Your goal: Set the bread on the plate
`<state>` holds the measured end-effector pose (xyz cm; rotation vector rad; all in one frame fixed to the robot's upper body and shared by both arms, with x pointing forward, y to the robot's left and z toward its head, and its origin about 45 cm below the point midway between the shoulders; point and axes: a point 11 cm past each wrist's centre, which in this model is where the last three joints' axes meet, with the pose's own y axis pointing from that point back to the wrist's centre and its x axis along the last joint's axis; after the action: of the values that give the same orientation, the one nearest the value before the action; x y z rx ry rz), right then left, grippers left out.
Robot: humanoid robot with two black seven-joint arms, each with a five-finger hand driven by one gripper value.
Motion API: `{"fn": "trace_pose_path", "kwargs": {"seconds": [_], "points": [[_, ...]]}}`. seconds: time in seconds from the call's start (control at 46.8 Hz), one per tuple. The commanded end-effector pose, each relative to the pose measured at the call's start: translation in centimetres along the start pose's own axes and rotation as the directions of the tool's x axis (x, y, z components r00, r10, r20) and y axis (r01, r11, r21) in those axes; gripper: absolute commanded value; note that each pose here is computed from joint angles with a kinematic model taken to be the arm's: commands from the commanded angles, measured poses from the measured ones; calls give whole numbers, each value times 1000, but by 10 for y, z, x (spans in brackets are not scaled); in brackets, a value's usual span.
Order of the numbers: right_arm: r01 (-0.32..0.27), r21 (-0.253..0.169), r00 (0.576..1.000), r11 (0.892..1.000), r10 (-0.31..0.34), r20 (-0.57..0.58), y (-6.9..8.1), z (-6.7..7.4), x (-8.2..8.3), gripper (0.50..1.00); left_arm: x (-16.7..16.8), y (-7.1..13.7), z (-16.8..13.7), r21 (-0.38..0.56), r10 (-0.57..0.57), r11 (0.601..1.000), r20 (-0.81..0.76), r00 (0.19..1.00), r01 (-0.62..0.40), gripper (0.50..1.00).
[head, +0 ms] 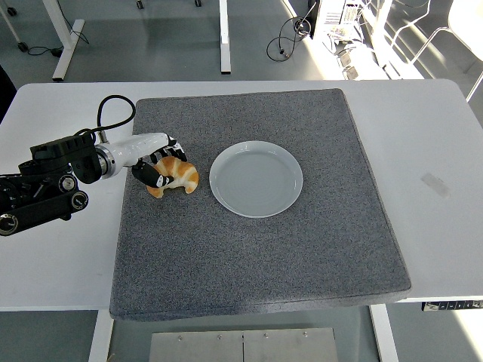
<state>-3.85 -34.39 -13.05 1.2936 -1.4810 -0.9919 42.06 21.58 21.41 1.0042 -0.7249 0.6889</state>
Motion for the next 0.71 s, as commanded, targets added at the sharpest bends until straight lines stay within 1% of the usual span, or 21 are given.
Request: {"fn": "trace_pose_path", "kwargs": {"seconds": [0.0, 0.278, 0.534, 0.684], "points": [[1, 1, 1000, 1000, -1, 0, 0, -1, 0, 1000, 3, 0, 0, 1, 5, 1000, -1, 1000, -5, 580], [-1, 0, 1000, 1000, 1, 0, 0, 0, 0, 1000, 22, 2, 5, -9, 43, 999, 2, 999, -43, 580], [-1, 1, 1000, 1000, 1, 0, 0, -1, 0, 1000, 54, 4, 21, -44, 107, 993, 10, 994, -106, 581], [1, 1, 1000, 1000, -1, 0, 0, -1, 0, 1000, 67, 6, 29, -61, 130, 990, 22, 991, -128, 584]]}}
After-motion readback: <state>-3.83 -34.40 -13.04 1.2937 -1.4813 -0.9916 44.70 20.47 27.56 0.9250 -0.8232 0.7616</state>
